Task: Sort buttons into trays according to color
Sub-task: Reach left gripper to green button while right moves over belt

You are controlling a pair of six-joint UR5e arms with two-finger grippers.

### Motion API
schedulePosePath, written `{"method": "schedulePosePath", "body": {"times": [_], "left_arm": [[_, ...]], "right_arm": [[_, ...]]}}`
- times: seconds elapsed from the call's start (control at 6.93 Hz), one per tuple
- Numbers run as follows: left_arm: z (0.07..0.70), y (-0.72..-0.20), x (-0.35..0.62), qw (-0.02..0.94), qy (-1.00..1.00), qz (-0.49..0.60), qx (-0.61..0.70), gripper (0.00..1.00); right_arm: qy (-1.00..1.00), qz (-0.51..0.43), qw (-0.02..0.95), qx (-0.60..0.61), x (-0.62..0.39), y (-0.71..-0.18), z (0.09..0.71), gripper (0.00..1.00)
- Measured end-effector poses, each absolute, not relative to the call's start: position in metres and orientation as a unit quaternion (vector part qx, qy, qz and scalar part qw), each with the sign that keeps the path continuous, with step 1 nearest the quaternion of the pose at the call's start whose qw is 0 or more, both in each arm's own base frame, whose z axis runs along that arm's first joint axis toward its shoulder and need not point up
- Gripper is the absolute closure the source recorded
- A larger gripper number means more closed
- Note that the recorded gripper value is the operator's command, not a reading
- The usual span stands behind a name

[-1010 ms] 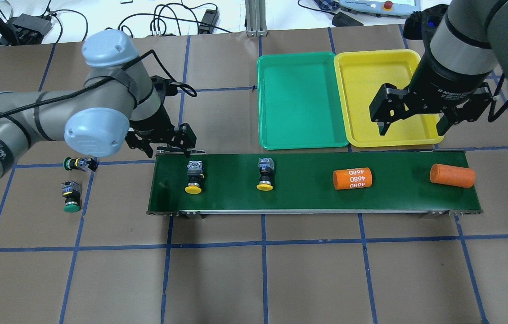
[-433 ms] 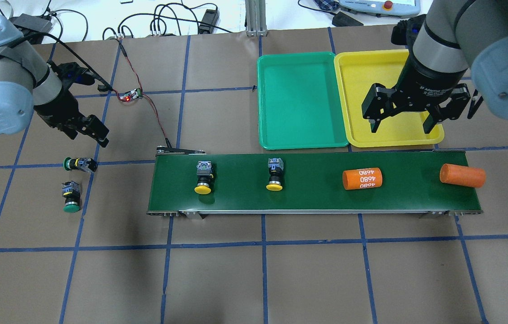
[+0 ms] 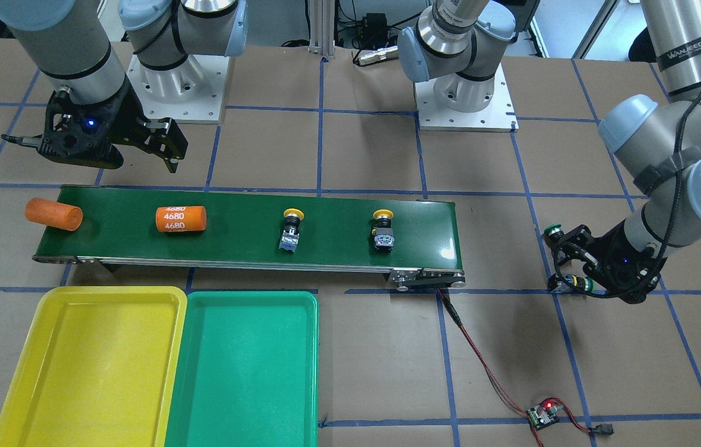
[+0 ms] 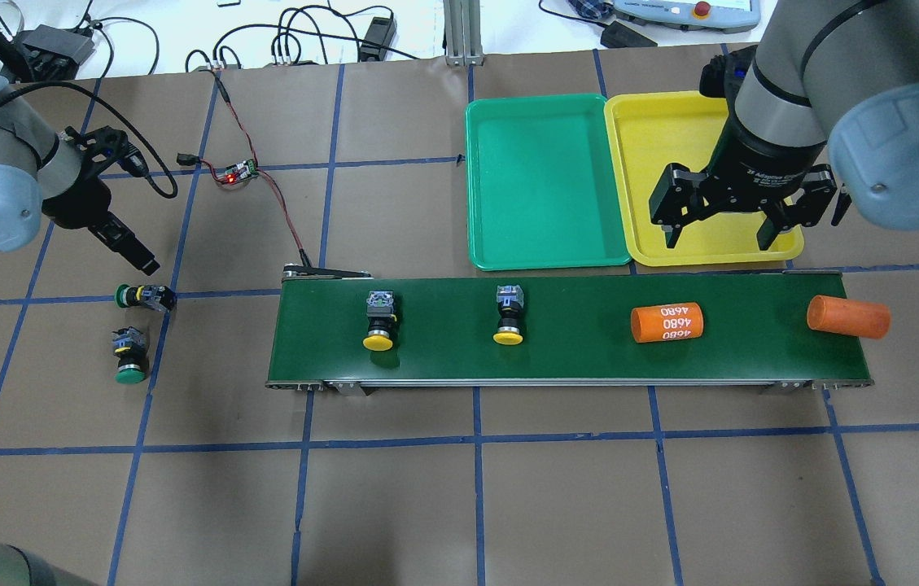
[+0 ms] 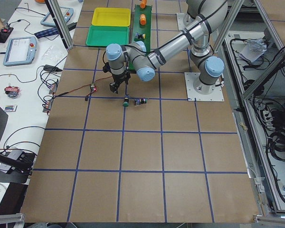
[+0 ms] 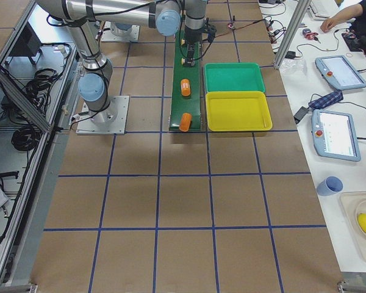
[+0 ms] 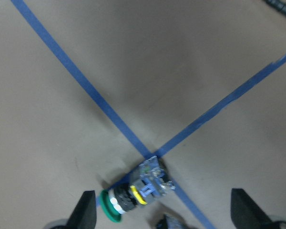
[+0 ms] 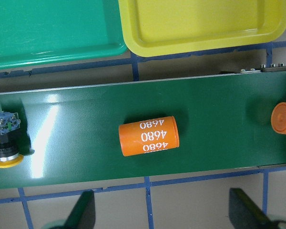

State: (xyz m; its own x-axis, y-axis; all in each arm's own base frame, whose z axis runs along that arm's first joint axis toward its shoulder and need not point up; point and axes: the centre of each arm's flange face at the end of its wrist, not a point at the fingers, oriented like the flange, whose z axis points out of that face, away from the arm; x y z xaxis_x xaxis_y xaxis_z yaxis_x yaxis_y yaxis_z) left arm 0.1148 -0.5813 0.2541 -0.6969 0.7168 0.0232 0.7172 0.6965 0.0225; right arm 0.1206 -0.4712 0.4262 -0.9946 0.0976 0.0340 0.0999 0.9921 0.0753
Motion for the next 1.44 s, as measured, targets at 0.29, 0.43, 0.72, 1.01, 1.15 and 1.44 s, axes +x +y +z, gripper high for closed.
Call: {"method": "schedulePosePath", "body": {"times": [0.29,0.43,0.72,1.01,1.15,1.44], "left_arm": [[0.220,-0.569,0.113,0.009,-0.900,-0.019,-0.436,0.00],[0.203,-0.556,0.108,0.005,-0.898,-0.020,-0.440,0.00],[0.186,-0.543,0.108,-0.019,-0.896,-0.016,-0.443,0.00],[0.183,-0.540,0.108,-0.026,-0.895,-0.015,-0.445,0.75],[0.183,-0.540,0.109,-0.031,-0.895,-0.014,-0.445,0.94],[0.186,-0.543,0.110,-0.038,-0.895,-0.008,-0.444,1.00]], "right_arm": [[-0.997,-0.051,0.011,-0.065,0.123,-0.464,0.404,0.00],[-0.996,-0.052,0.009,-0.078,0.126,-0.461,0.392,0.00],[-0.994,-0.055,-0.006,-0.090,0.131,-0.456,0.375,0.00],[-0.993,-0.056,-0.018,-0.107,0.137,-0.455,0.364,0.00],[-0.991,-0.054,-0.018,-0.118,0.144,-0.459,0.356,0.00],[-0.990,-0.034,-0.012,-0.135,0.179,-0.474,0.334,0.00]]}}
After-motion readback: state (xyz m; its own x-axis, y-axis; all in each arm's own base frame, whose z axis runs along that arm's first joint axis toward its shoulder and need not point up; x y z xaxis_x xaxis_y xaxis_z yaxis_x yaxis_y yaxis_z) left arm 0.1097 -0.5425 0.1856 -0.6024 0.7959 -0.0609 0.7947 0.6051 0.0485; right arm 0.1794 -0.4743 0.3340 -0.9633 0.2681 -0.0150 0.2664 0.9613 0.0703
